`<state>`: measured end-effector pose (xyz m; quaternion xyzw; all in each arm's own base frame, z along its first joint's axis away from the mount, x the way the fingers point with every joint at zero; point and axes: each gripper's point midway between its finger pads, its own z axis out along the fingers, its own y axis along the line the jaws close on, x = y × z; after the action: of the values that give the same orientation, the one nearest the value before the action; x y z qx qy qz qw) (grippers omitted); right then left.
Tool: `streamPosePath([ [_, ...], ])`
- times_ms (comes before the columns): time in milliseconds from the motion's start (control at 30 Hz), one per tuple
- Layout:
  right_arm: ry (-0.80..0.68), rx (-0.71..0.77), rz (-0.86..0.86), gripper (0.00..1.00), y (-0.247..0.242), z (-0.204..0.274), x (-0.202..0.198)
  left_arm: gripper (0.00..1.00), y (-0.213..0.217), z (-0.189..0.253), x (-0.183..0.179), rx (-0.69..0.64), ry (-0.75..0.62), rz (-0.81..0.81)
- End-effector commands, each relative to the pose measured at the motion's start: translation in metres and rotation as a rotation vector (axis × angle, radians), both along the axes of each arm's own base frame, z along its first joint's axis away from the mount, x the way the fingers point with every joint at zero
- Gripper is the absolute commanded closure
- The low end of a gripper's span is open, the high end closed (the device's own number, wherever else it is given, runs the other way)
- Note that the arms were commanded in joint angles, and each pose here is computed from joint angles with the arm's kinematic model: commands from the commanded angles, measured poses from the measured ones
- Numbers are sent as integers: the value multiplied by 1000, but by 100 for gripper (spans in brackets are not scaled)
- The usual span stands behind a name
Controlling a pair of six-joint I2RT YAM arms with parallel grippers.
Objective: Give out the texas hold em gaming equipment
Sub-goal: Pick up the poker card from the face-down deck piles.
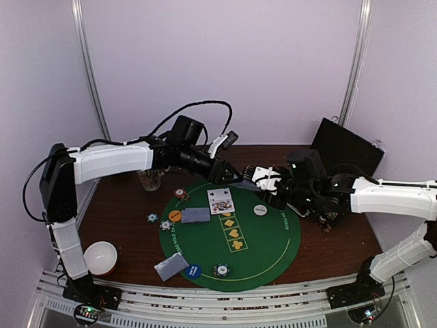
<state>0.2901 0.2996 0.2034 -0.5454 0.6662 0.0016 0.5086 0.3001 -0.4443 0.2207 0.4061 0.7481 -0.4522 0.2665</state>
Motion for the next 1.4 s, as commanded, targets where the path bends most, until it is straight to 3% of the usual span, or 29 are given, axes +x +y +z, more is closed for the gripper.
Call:
streamPosePath([
  [0,-47,41,-21,53,0,18,3,73,3,35,-8,-63,-45,-49],
  [300,-59,22,-42,53,-5,20,6,100,14,41,-13,-35,-85,-49],
  [567,-55,32,-49,53,-9,21,8,100,14,54,-14,-68,-133,-63],
  [833,-52,51,-33,53,-6,25,6,99,3,49,-7,-106,-94,-63],
  [1367,-52,57,-32,53,-5,26,8,83,-7,38,-6,-90,-50,-74],
])
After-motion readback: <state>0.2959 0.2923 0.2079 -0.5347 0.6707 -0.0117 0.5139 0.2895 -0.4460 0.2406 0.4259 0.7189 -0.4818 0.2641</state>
